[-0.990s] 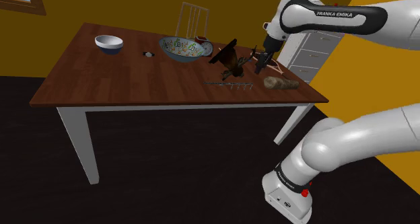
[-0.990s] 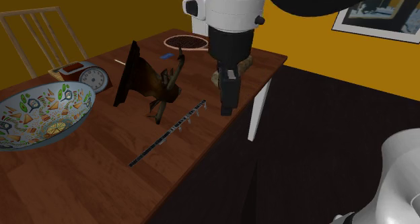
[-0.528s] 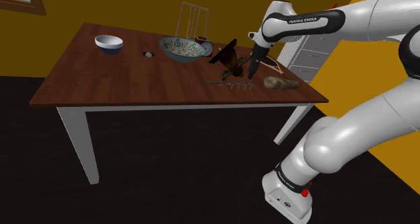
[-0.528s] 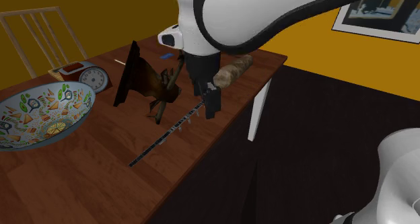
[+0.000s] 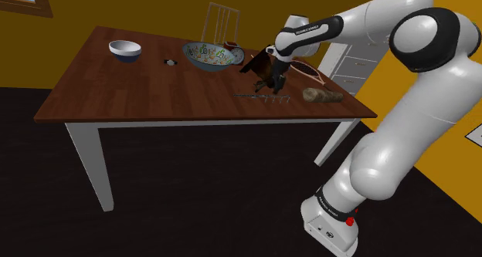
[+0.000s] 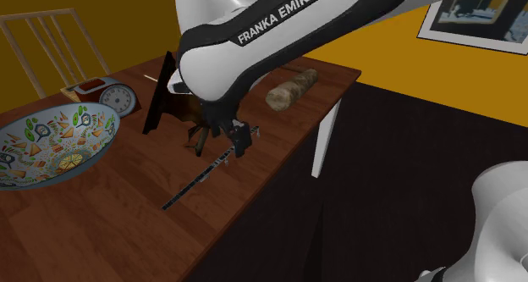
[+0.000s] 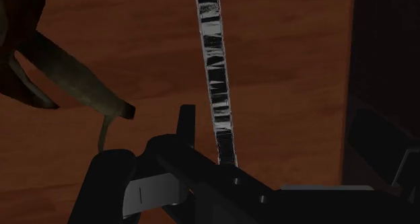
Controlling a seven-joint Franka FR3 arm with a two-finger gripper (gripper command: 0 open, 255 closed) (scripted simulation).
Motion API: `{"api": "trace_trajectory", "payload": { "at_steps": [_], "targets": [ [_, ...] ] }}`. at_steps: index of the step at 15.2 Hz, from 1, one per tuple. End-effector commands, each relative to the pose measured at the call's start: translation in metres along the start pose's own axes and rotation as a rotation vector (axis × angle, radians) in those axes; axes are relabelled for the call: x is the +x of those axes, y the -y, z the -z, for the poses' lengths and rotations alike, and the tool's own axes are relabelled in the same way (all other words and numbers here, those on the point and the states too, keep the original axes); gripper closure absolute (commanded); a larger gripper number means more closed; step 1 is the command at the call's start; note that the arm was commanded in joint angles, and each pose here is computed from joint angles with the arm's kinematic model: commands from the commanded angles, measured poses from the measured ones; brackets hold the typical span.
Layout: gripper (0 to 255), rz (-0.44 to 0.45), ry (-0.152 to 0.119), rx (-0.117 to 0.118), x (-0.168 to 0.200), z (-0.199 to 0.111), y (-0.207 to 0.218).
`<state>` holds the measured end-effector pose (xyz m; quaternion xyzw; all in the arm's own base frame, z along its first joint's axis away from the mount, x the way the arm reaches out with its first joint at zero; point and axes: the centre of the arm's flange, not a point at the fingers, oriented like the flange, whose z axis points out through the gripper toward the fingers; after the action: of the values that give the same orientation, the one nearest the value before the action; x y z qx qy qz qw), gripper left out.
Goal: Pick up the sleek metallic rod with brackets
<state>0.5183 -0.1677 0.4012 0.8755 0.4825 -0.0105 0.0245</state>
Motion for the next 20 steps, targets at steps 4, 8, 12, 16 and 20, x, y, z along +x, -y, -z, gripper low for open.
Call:
{"api": "trace_trajectory", "payload": {
  "at_steps": [4,8,12,16,20],
  "targets": [
    [0,0.166,0.004,0.006,0.022,-0.035,-0.025],
    [0,0.166,0.004,0.006,0.023,-0.056,-0.025],
    [0,0.166,0.004,0.006,0.024,-0.069,-0.024],
    [255,0.166,0.004,0.006,0.024,-0.069,-0.024],
    [255,0.166,0.004,0.006,0.024,-0.069,-0.024]
  ]
}}
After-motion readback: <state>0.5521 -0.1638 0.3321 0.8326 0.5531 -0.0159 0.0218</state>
